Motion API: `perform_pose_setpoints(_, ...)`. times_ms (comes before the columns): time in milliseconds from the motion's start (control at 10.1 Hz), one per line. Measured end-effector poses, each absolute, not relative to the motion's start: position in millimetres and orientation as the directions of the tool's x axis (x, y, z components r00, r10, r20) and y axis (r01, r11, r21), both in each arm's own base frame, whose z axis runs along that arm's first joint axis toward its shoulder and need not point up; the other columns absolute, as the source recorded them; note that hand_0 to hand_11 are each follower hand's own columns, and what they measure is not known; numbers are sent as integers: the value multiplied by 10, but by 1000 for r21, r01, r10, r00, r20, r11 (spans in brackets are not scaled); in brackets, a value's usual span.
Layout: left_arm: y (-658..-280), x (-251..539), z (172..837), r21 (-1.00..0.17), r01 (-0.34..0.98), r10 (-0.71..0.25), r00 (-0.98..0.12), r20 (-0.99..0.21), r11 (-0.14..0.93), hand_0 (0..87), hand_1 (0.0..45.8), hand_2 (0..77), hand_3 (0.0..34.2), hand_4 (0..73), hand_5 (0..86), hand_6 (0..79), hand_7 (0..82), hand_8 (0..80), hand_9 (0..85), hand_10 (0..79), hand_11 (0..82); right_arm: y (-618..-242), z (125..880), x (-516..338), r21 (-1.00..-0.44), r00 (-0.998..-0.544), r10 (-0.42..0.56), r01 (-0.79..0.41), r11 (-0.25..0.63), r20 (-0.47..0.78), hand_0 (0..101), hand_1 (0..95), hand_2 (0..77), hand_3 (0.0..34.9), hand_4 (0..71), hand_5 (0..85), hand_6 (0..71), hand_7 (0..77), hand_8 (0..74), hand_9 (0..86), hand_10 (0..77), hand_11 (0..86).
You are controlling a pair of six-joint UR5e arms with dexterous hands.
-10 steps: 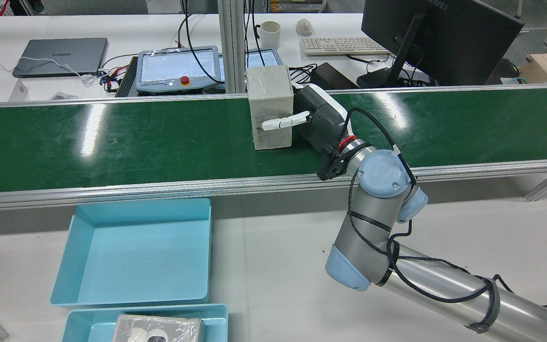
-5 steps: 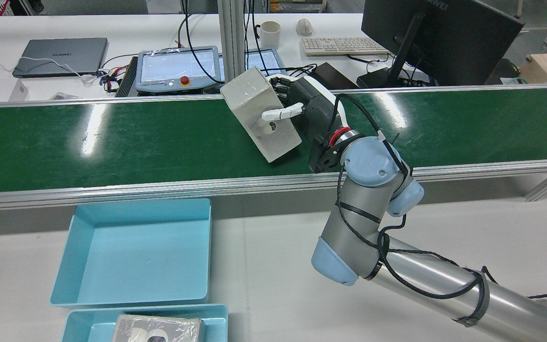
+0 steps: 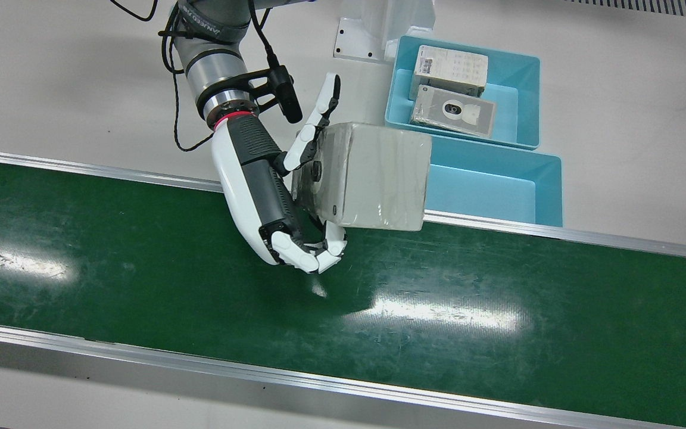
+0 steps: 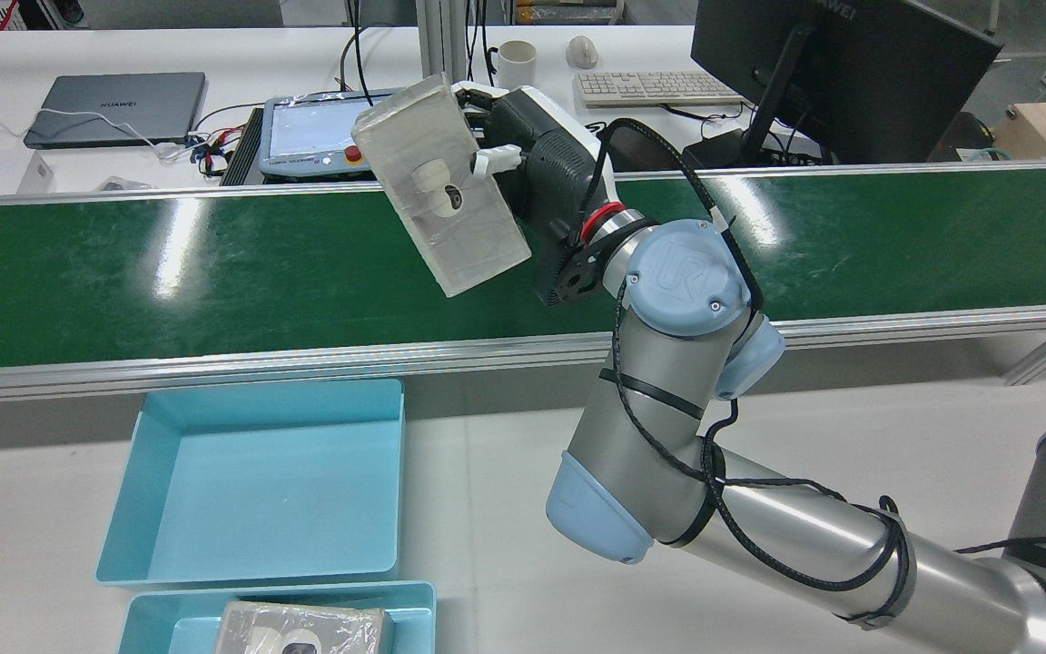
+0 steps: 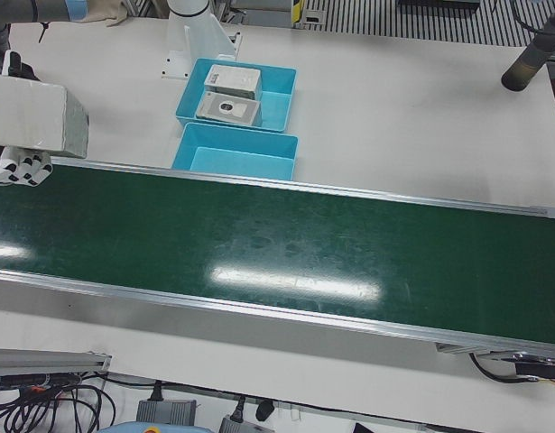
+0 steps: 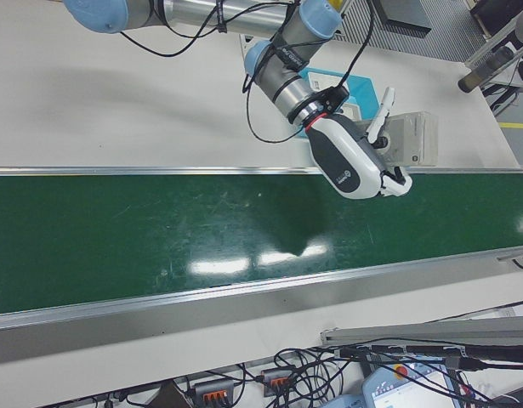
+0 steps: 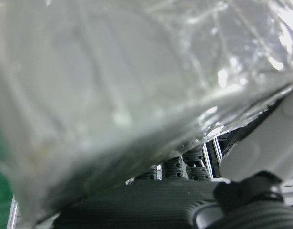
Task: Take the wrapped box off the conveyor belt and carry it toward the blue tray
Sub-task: 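Carry the held box with the right hand toward the blue tray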
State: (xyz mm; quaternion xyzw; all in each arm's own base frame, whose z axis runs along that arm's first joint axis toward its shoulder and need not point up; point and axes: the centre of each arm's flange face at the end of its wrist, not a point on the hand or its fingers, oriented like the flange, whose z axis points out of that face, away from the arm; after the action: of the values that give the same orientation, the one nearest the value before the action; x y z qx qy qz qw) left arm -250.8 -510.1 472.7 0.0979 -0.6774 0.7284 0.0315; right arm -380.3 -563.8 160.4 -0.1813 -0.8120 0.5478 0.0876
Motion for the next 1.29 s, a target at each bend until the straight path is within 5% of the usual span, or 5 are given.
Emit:
perform_pose_setpoints(99, -5101, -2508, 4727, -981, -179, -87, -979, 185, -80, 0, 0, 11, 0, 0, 11, 5, 5, 5, 5, 5, 5, -5555, 1417, -3895, -912, -913, 404, 211, 351, -55, 427, 0, 11, 0, 262, 704, 475, 704, 709, 758, 496, 714)
perform_pose_setpoints(297, -5101, -2508, 4727, -981, -179, -87, -979, 185, -80, 0, 0, 11, 0, 0, 11, 0, 5, 5, 5, 5, 5, -5316, 1064, -4182, -894, -898, 438, 223, 388, -34, 421, 0, 65, 0, 273, 698, 480, 698, 693, 753, 709, 774)
perform_pose_setpoints(1090, -5101, -2508, 4728, -981, -179, -87, -979, 185, -80, 0, 0, 11, 0, 0, 11, 5, 5, 5, 5, 5, 5, -4619, 809, -5251, -883, -824, 563, 221, 414, 57, 429, 0, 120, 0, 273, 698, 480, 698, 605, 709, 611, 753)
perform_pose_setpoints(1189, -5101, -2508, 4728, -981, -179, -87, -979, 185, -80, 0, 0, 5, 0, 0, 11, 5, 5, 5, 5, 0, 5, -4630, 761, -5381, -882, -807, 586, 222, 416, 74, 460, 0, 120, 0, 267, 687, 447, 709, 475, 0, 485, 725)
perform_pose_setpoints(1288, -5101, -2508, 4727, -981, -179, -87, -979, 185, -80, 0, 0, 11, 0, 0, 11, 5, 5, 5, 5, 5, 5, -4643, 685, -5479, -880, -792, 604, 224, 418, 86, 469, 0, 147, 0, 229, 687, 371, 725, 371, 16, 371, 196)
